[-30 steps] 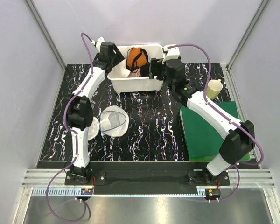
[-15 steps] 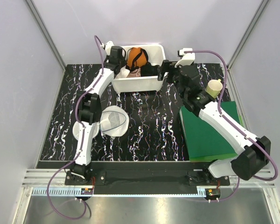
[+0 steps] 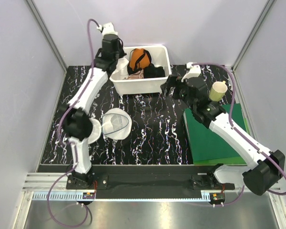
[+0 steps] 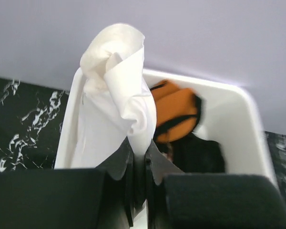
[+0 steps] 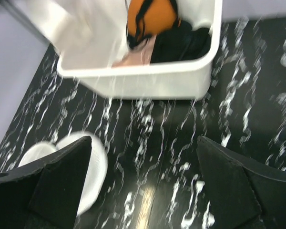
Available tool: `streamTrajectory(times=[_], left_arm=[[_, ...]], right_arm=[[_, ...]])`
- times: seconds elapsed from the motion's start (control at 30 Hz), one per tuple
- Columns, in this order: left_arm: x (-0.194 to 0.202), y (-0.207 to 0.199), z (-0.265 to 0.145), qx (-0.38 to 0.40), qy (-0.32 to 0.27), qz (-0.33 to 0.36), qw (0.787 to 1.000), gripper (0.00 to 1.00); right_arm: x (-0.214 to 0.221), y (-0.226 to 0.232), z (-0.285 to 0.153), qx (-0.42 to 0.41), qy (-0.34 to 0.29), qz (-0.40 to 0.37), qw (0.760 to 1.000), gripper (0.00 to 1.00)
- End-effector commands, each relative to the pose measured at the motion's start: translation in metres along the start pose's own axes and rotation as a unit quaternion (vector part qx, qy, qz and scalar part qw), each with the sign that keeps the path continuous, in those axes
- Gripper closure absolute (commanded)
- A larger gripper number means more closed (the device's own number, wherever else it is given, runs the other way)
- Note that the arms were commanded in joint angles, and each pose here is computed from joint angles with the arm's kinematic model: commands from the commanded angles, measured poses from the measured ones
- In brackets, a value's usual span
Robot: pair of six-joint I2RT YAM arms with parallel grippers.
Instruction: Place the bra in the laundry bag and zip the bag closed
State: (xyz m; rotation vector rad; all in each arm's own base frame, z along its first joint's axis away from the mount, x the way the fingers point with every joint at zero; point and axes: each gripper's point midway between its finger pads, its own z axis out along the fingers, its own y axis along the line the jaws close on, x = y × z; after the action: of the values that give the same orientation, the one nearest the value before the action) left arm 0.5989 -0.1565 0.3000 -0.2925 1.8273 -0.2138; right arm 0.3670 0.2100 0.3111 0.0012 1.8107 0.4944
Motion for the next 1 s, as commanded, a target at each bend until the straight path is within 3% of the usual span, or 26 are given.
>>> streamTrajectory(times=[0.0, 0.03, 0.07, 0.13, 0.17, 0.2, 0.33, 0.57, 0.6, 0.63, 0.7, 0.73, 0.8, 0.83, 0.87, 0.93, 0.97], left_arm=[[-0.103, -0.046, -0.129, 0.117, -0.094, 0.027, 0.988, 0.98], [-0.122, -0.047, -0.164, 0.137, -0.111, 0.021, 0.984, 0.99], [-0.097, -0.043, -0.169, 0.143, -0.082, 0.033, 0.986, 0.99], [-0.103, -0.046, -0.216, 0.189, -0.085, 0.032, 0.978, 1.0], [-0.071, -0.048, -0.223, 0.214, -0.044, 0.044, 0.975, 1.0], [-0.078, -0.045, -0.25, 0.228, -0.058, 0.044, 0.971, 1.0], [0.0, -0.049, -0.299, 0.276, 0.025, 0.102, 0.955, 1.0], [0.148, -0.052, -0.343, 0.272, 0.128, 0.19, 0.935, 1.0], [0.177, -0.061, -0.358, 0.285, 0.142, 0.224, 0.921, 1.0], [0.184, -0.056, -0.353, 0.246, 0.13, 0.245, 0.929, 1.0], [0.225, -0.069, -0.362, 0.241, 0.146, 0.293, 0.914, 1.0], [0.233, -0.067, -0.358, 0.21, 0.133, 0.302, 0.92, 1.0], [0.274, -0.078, -0.365, 0.208, 0.151, 0.348, 0.901, 1.0], [0.277, -0.082, -0.365, 0.192, 0.139, 0.349, 0.906, 1.0], [0.298, -0.082, -0.364, 0.178, 0.141, 0.376, 0.899, 1.0], [0.314, -0.087, -0.376, 0.173, 0.121, 0.411, 0.887, 0.89], [0.327, -0.087, -0.378, 0.167, 0.121, 0.428, 0.88, 0.76]], right_arm=[[0.041, 0.008, -0.025, -0.032, 0.083, 0.053, 0.995, 0.0], [0.046, 0.009, -0.028, -0.036, 0.093, 0.058, 0.993, 0.0], [0.05, 0.01, -0.035, -0.04, 0.1, 0.065, 0.992, 0.0], [0.063, 0.012, -0.045, -0.051, 0.127, 0.069, 0.988, 0.0], [0.068, 0.014, -0.054, -0.058, 0.136, 0.077, 0.986, 0.0], [0.077, 0.01, -0.06, -0.053, 0.15, 0.079, 0.984, 0.0], [0.112, 0.007, -0.091, -0.07, 0.203, 0.112, 0.97, 0.0], [0.18, -0.022, -0.134, -0.025, 0.271, 0.179, 0.945, 0.0], [0.185, -0.024, -0.137, -0.015, 0.276, 0.197, 0.941, 0.0], [0.191, -0.032, -0.139, 0.005, 0.274, 0.206, 0.939, 0.0], [0.197, -0.039, -0.145, 0.025, 0.282, 0.216, 0.935, 0.0], [0.198, -0.042, -0.146, 0.031, 0.28, 0.213, 0.936, 0.0], [0.197, -0.049, -0.146, 0.048, 0.272, 0.208, 0.938, 0.0], [0.194, -0.06, -0.144, 0.077, 0.254, 0.2, 0.943, 0.0], [0.194, -0.068, -0.146, 0.097, 0.253, 0.196, 0.942, 0.0], [0.186, -0.083, -0.146, 0.139, 0.228, 0.184, 0.946, 0.0], [0.188, -0.091, -0.15, 0.159, 0.232, 0.178, 0.943, 0.0]])
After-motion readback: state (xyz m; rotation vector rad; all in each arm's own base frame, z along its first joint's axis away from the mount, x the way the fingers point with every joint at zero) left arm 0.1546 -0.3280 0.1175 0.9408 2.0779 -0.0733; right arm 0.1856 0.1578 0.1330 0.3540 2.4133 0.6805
